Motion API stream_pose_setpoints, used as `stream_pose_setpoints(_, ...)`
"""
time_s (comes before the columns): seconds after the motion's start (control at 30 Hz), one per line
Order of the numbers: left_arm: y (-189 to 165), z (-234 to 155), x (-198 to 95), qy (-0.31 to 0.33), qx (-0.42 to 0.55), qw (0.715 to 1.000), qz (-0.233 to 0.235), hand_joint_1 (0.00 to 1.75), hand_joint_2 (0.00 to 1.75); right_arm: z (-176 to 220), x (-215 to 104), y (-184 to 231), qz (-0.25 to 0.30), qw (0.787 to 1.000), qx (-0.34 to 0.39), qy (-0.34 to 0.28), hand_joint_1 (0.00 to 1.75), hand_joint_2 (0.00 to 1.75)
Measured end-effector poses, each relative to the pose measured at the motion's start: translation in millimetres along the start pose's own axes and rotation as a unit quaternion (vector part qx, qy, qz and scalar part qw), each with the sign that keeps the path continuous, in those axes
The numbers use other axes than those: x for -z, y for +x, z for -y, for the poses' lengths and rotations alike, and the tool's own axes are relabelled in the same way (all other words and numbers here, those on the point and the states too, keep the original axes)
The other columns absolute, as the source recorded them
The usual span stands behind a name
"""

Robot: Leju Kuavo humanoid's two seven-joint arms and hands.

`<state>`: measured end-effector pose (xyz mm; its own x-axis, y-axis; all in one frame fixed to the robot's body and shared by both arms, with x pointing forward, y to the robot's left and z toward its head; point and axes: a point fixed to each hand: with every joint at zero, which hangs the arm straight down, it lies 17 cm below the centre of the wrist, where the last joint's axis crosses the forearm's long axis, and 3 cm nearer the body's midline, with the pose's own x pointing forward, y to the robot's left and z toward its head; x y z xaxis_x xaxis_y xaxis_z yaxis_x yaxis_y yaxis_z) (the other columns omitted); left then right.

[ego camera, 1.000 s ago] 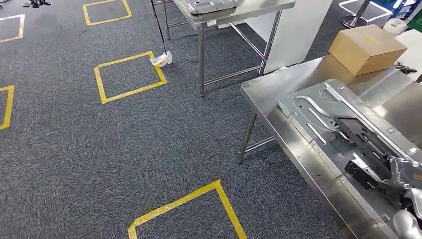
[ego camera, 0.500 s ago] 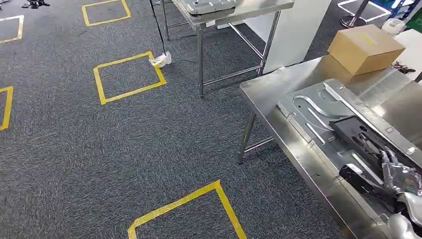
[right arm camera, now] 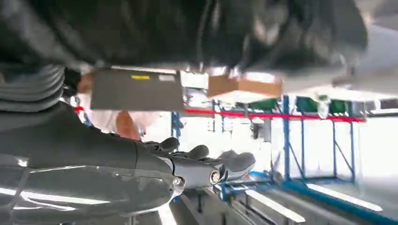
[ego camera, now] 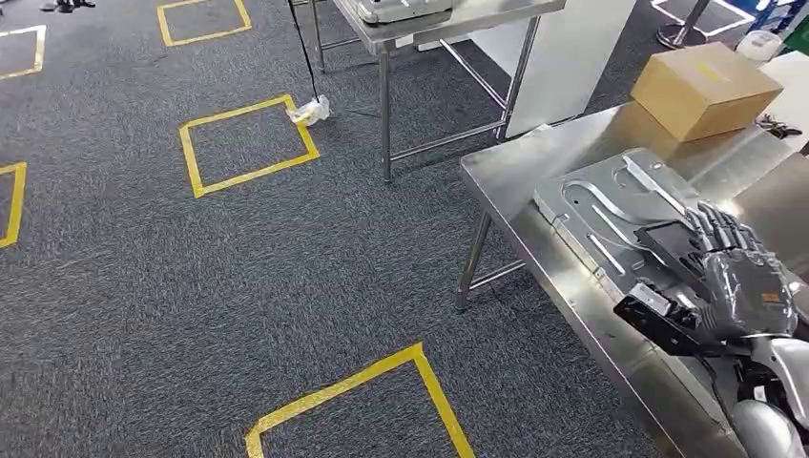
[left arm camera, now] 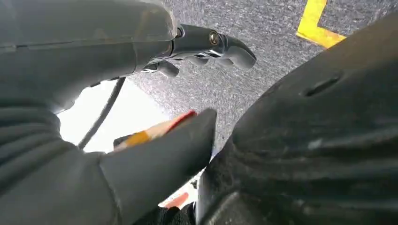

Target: Take the parts from the cabinet and place them on the table.

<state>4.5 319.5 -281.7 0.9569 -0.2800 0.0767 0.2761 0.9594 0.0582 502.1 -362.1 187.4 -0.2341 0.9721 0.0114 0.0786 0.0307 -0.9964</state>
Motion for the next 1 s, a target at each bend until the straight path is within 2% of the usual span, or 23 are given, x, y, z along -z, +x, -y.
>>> stream_pose_setpoints(0.33,1.2,4.3,-0.1,-0.004,-0.001,1.0,0.002,0.0,0.0,37.8,-3.4,31.7,0.054,0.997,-0.019,-0.051,0.0,0.0)
stream_pose_setpoints(1.0,4.5,5.2,-0.1,-0.005,-0.004,1.0,0.006,0.0,0.0,31.2,-19.8,62.7,0.105,0.992,-0.051,-0.047,0.0,0.0)
